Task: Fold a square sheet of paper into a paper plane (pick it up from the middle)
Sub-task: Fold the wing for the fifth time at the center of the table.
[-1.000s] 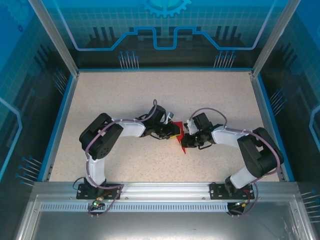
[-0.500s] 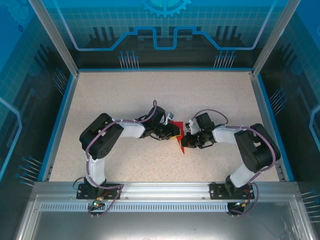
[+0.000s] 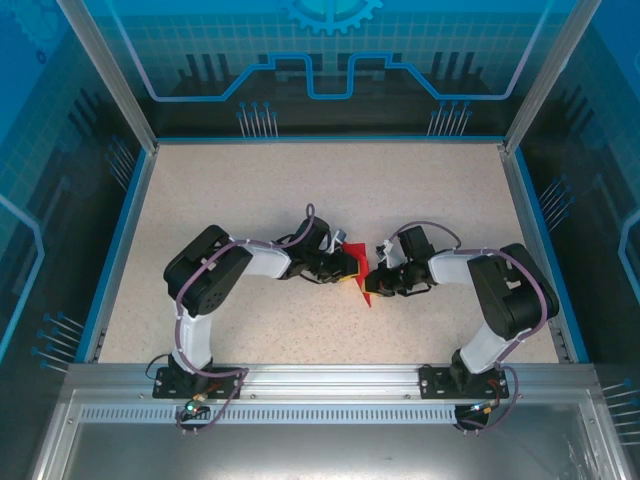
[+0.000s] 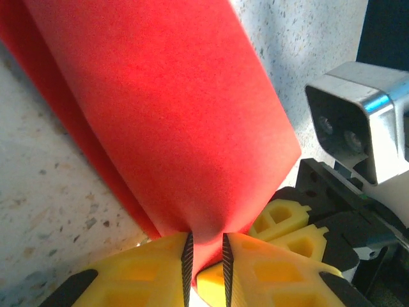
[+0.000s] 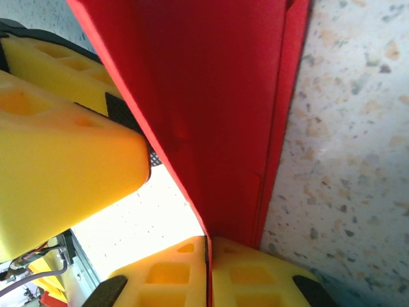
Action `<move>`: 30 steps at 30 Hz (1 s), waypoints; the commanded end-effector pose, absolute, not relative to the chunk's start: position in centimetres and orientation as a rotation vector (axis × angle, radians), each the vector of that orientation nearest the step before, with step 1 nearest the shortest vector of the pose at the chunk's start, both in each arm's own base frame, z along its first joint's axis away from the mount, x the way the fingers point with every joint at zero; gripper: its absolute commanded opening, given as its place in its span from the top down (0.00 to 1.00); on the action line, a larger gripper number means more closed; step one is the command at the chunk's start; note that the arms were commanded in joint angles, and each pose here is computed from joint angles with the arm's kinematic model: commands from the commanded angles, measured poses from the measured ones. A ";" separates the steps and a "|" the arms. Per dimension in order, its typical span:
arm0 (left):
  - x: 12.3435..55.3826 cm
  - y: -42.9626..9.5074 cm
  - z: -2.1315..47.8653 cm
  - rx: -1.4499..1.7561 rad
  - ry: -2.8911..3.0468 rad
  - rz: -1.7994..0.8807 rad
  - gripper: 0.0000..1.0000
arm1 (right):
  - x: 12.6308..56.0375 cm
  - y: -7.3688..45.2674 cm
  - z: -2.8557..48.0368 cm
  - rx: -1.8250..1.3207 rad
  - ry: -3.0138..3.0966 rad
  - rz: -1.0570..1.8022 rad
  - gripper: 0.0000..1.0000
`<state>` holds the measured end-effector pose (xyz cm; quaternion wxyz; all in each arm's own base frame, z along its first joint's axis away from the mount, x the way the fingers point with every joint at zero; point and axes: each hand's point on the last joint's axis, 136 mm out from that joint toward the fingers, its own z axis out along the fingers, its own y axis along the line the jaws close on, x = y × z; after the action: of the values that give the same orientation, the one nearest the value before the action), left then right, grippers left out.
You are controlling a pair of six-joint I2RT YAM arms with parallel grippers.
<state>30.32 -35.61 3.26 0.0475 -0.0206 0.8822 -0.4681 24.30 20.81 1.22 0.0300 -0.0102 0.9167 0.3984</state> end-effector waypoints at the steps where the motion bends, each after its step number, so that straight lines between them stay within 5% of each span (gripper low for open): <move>1: 30.4 -36.4 3.9 0.008 2.639 -1.473 0.78 | 23.5 20.3 0.3 0.013 2.873 1.242 0.92; 30: 30.2 -34.8 0.0 -0.115 2.818 -1.268 0.82 | 22.9 19.8 1.5 -0.024 2.891 1.201 0.82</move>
<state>30.59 -35.62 2.30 0.0390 -0.0250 0.8925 -0.4486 23.89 20.64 1.54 0.0213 -0.0131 0.9171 0.3979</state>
